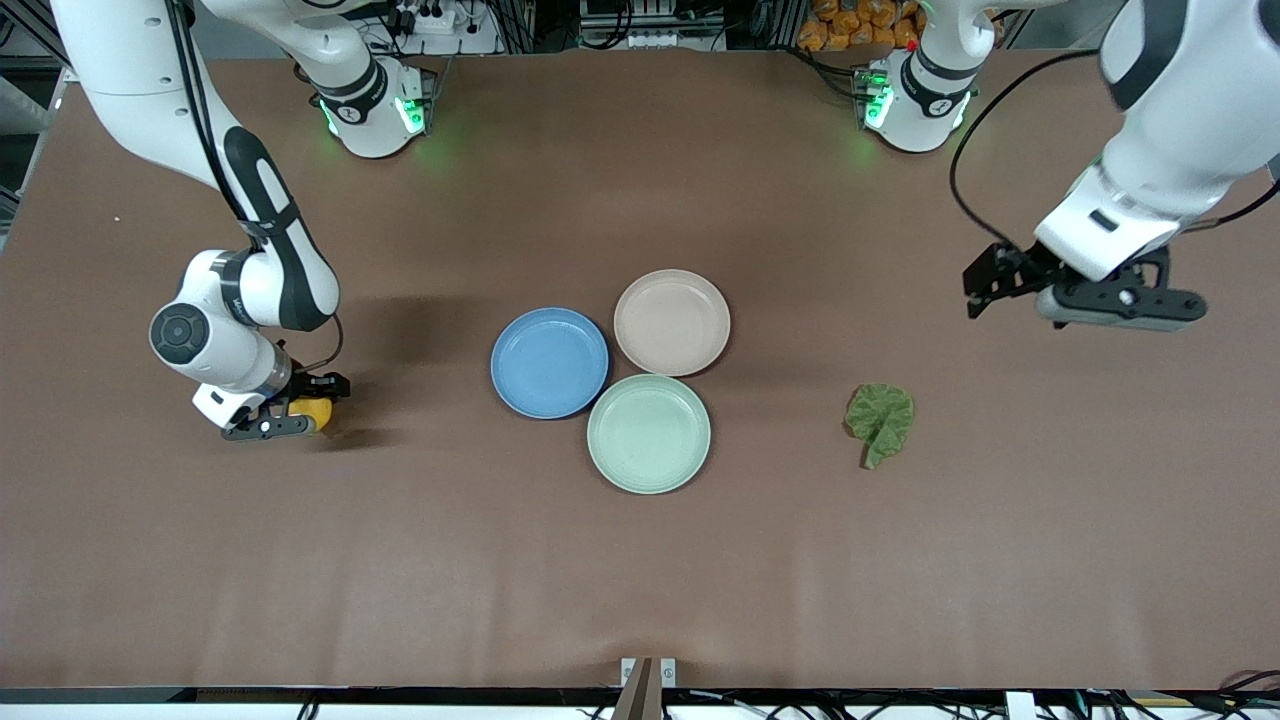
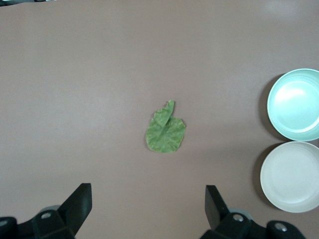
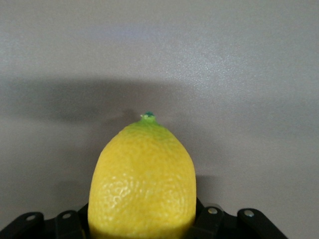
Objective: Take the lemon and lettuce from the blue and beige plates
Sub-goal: 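Raise the open left gripper away from the lettuce leaf, then lower the lemon onto the table and open the right gripper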
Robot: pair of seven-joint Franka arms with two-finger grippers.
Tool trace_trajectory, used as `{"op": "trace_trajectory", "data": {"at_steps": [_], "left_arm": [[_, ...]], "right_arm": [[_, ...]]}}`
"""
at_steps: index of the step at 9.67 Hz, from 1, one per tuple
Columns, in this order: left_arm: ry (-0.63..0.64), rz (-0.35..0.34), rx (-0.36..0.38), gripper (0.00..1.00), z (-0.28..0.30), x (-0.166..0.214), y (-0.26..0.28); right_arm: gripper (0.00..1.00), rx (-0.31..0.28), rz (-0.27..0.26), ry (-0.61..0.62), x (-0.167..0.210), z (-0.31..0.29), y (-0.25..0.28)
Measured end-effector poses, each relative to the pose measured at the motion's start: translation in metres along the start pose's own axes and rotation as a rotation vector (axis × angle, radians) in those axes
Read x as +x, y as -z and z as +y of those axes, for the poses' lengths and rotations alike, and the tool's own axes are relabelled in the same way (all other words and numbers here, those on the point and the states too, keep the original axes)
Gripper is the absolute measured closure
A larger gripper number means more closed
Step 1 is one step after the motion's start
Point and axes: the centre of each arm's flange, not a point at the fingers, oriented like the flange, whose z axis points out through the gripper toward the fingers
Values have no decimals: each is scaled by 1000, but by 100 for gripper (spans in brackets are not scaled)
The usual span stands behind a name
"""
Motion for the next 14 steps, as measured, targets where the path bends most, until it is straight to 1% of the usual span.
{"op": "trace_trajectory", "data": {"at_steps": [1,3,5,6,7,8,9,10,11,12,14], "left_arm": [[7,-27,3,0,-4,-2,18],[24,-63,7,0,-14,-8,50],[37,-66,8,0,-21,-10,65],[44,-67,8,0,-25,-10,66],[44,-72,9,0,-26,-10,66],[42,-84,9,0,-24,-11,64],[39,-93,9,0,-23,-12,64],[38,-96,10,0,-22,-13,63],[39,-97,10,0,-23,-13,63],[37,-98,10,0,-22,-13,63],[36,-95,9,0,-21,-13,65]], "right_arm": [[39,-4,10,-12,1,0,-3],[31,-4,14,-27,1,-1,-6],[6,-2,17,-35,2,-1,-5],[0,-1,17,-38,4,-1,-4],[0,2,11,-40,5,-1,-3],[0,8,-7,-42,8,-1,1],[0,24,-31,-54,14,-1,10],[0,53,-48,-82,23,0,25],[0,73,-52,-102,30,5,43],[0,82,-40,-113,34,10,61],[0,94,6,-128,36,21,98]]}}
